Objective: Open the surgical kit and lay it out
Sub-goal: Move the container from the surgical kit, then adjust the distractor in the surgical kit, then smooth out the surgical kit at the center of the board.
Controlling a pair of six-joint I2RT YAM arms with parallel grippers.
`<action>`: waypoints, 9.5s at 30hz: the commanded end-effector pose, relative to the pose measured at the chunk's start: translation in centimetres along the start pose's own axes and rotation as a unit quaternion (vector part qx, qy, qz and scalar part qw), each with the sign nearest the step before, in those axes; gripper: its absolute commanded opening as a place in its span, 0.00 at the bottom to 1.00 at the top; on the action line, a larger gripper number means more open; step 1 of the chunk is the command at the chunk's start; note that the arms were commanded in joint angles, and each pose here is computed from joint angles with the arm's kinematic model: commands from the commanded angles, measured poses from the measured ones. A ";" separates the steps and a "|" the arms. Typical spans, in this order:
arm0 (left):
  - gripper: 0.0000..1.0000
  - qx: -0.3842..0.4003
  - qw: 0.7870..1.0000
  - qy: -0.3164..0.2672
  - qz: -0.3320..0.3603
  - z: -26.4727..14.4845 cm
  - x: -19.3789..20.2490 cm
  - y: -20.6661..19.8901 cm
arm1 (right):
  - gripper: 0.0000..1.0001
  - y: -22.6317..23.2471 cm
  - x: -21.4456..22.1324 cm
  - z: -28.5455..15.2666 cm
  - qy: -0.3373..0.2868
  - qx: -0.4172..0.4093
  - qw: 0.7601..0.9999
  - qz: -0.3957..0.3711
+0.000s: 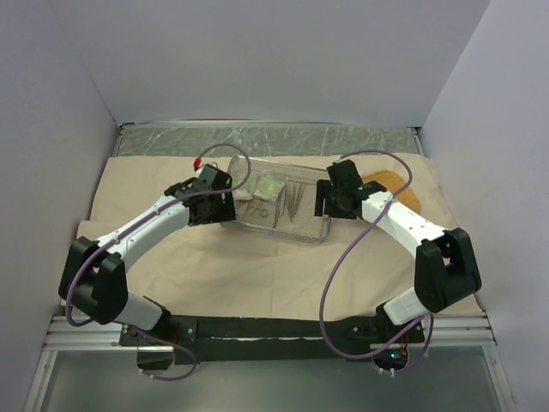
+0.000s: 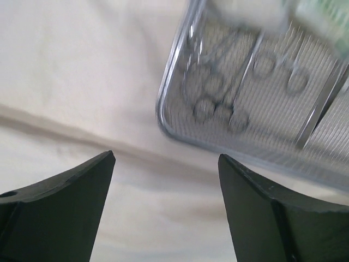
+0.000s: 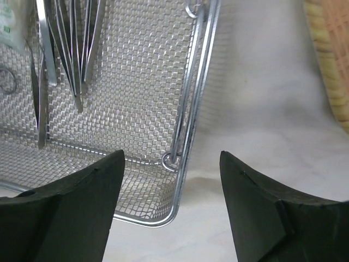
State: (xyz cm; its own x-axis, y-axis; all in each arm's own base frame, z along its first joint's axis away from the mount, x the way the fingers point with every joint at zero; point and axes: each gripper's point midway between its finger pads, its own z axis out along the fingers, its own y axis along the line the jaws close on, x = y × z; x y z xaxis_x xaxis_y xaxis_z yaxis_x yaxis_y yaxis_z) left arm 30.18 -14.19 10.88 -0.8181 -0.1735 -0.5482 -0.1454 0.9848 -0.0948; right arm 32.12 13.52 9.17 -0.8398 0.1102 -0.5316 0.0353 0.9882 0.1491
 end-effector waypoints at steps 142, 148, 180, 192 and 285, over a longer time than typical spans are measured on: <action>0.03 -0.181 0.970 0.112 -0.116 17.3 -4.8 11.7 | 0.12 -23.1 -8.9 10.9 0.106 0.182 0.957 0.198; 0.01 -0.172 0.973 0.097 -0.119 17.9 -7.4 10.9 | 0.00 -23.2 -10.8 11.6 0.087 0.173 0.960 0.201; 0.32 -0.063 0.974 -0.089 -0.197 22.3 -24.7 10.9 | 0.31 -26.0 -27.9 14.3 -0.160 0.014 0.949 0.272; 1.00 -0.131 0.962 -0.110 -0.213 9.4 -21.1 14.1 | 0.77 -22.2 -21.7 2.8 -0.149 0.098 0.950 0.255; 0.98 -0.213 0.917 -0.042 -0.335 4.6 -8.6 21.2 | 0.95 -15.7 3.0 -1.0 -0.100 0.020 0.938 0.330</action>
State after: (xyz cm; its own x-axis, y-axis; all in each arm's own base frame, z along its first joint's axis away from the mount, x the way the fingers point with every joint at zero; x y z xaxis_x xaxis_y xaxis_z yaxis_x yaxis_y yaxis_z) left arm 34.72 12.66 4.87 -0.3122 -0.8385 -0.4466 -0.9162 0.3901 -0.0919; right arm 27.03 -5.32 3.95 -0.4047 0.8175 -0.4098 0.6766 0.5691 0.4673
